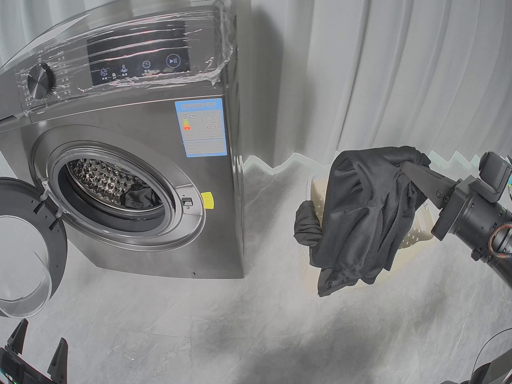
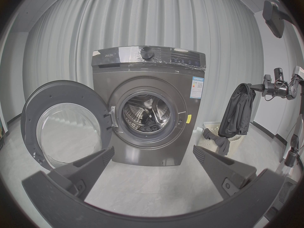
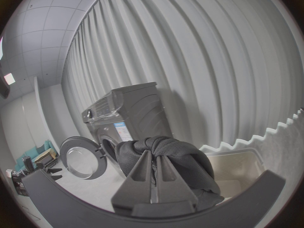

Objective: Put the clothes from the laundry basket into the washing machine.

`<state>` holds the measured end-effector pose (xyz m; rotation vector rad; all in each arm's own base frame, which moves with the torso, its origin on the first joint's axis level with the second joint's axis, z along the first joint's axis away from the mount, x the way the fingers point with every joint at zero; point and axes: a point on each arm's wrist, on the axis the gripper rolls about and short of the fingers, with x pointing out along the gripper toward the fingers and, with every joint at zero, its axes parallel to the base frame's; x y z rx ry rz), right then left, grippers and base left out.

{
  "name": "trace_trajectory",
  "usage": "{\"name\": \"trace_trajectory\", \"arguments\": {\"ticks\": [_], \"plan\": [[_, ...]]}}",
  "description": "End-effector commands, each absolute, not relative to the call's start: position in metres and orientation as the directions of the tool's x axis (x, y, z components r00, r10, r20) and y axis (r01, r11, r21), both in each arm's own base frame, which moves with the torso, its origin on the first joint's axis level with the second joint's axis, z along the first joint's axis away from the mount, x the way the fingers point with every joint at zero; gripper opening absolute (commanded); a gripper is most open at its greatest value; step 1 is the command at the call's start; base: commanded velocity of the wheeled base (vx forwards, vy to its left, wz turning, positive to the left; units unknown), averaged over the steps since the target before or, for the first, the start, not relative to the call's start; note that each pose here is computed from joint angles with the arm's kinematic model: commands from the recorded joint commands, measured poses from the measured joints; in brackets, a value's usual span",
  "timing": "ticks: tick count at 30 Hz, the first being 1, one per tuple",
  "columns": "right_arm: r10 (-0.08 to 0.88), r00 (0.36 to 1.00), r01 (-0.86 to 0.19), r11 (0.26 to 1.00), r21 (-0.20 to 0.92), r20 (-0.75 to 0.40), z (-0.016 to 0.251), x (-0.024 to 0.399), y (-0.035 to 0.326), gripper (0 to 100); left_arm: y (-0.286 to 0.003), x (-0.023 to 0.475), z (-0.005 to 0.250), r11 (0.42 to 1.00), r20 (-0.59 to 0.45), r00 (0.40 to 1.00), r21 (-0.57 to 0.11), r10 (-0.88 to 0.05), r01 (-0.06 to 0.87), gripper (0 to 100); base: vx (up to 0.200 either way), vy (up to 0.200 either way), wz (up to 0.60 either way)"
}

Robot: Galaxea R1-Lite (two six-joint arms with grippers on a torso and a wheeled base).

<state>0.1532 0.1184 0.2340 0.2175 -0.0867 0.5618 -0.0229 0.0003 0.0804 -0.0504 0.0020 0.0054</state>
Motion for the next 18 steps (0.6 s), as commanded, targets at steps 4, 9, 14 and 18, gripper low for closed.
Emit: {"name": "trace_trajectory", "arguments": {"ticks": [4,9,14,18], "plan": [[0.537,0.833,-0.554,0.813,0.180,0.137,0.2322,0.1503,0.1197,0,0.0003,-0.0230,0.0760,0.999,0.000,1.000,-0.051,0.006,-0.006,100,0.000,0.200,0.00],[0.538,0.832,-0.555,0.812,0.181,0.138,0.2324,0.1502,0.1197,0,0.0003,-0.0230,0.0760,0.999,0.000,1.000,-0.051,0.006,-0.006,100,0.000,0.200,0.00],[0.535,0.830,-0.556,0.811,0.181,0.155,0.2331,0.1502,0.1193,0,0.0002,-0.0230,0.0759,0.999,-0.002,1.000,-0.051,0.005,-0.005,100,0.000,0.200,0.00],[0.538,0.827,-0.561,0.808,0.180,0.161,0.2320,0.1497,0.1193,0,0.0003,-0.0230,0.0759,0.999,-0.002,1.000,-0.052,0.006,-0.006,100,0.000,0.100,0.00]]}}
